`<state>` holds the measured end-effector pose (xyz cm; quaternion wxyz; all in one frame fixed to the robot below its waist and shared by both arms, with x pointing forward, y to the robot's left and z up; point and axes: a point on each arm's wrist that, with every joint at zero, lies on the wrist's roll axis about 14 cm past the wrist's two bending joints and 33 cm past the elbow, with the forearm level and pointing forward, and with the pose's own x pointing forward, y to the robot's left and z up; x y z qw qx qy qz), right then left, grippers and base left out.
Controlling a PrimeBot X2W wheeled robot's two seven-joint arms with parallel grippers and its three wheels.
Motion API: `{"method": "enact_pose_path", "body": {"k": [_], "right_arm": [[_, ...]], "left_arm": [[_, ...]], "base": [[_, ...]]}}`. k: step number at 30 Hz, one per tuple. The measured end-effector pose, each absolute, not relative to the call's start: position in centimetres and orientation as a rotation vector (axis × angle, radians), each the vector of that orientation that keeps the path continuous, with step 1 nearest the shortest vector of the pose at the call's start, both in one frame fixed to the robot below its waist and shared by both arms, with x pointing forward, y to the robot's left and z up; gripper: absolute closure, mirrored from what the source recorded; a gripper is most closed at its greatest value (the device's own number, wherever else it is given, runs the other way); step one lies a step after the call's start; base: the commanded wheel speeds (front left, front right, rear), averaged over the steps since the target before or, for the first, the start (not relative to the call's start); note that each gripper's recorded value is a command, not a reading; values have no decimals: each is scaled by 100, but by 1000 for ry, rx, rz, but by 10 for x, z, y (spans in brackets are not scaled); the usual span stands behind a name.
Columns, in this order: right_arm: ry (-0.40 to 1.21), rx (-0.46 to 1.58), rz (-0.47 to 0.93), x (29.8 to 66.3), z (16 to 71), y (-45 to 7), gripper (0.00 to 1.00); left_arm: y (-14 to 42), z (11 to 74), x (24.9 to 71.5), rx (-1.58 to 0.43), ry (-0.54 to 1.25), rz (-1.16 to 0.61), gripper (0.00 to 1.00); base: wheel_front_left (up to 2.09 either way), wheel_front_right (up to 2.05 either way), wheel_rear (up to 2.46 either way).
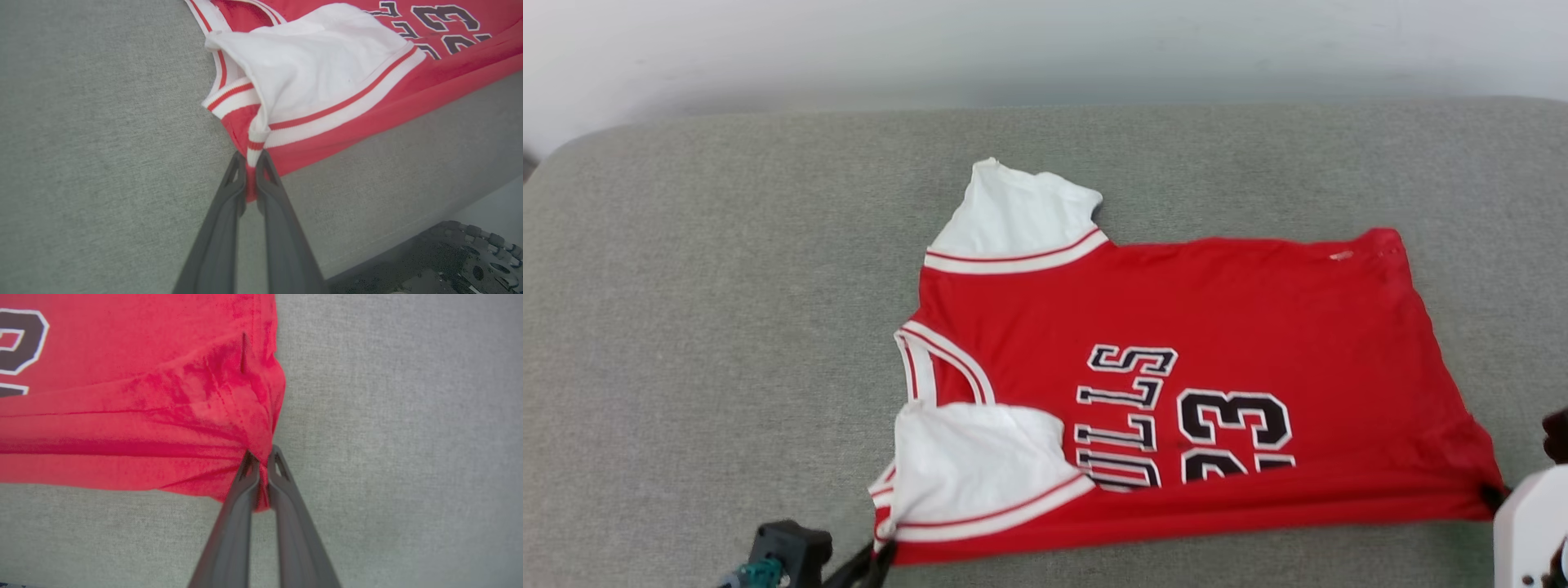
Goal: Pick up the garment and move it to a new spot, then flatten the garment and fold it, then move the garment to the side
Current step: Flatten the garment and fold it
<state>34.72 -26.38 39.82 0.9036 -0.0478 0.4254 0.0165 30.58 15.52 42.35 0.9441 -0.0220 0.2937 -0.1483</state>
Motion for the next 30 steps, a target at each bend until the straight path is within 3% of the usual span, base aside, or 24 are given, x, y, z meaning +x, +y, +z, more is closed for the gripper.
{"method": "enact_pose_path", "body": {"k": [5, 10, 11, 12, 13, 19, 26, 30], "right_arm": [[968, -70, 11, 319, 384, -266, 100], [981, -62, 5, 313, 378, -265, 100], [976, -66, 5, 313, 377, -265, 62], [972, -62, 1, 314, 376, -265, 0], [969, -60, -3, 314, 375, -266, 0], [852, -49, 11, 335, 393, -259, 0], [503, -57, 11, 382, 460, -256, 0], [281, -53, 26, 399, 502, -246, 0]], "left_arm": [[150, 411, 296, -59, 646, -315, 100], [144, 398, 290, -69, 687, -333, 100], [144, 396, 290, -68, 689, -334, 100], [144, 395, 291, -67, 686, -336, 60], [143, 396, 294, -67, 674, -340, 0], [148, 420, 320, -72, 508, -307, 0], [158, 491, 359, -81, 107, -247, 0], [167, 511, 367, -96, -10, -188, 0]], "base": [[0, 0, 0], [0, 0, 0], [0, 0, 0], [0, 0, 0], [0, 0, 0], [0, 0, 0], [0, 0, 0], [0, 0, 0]]}}
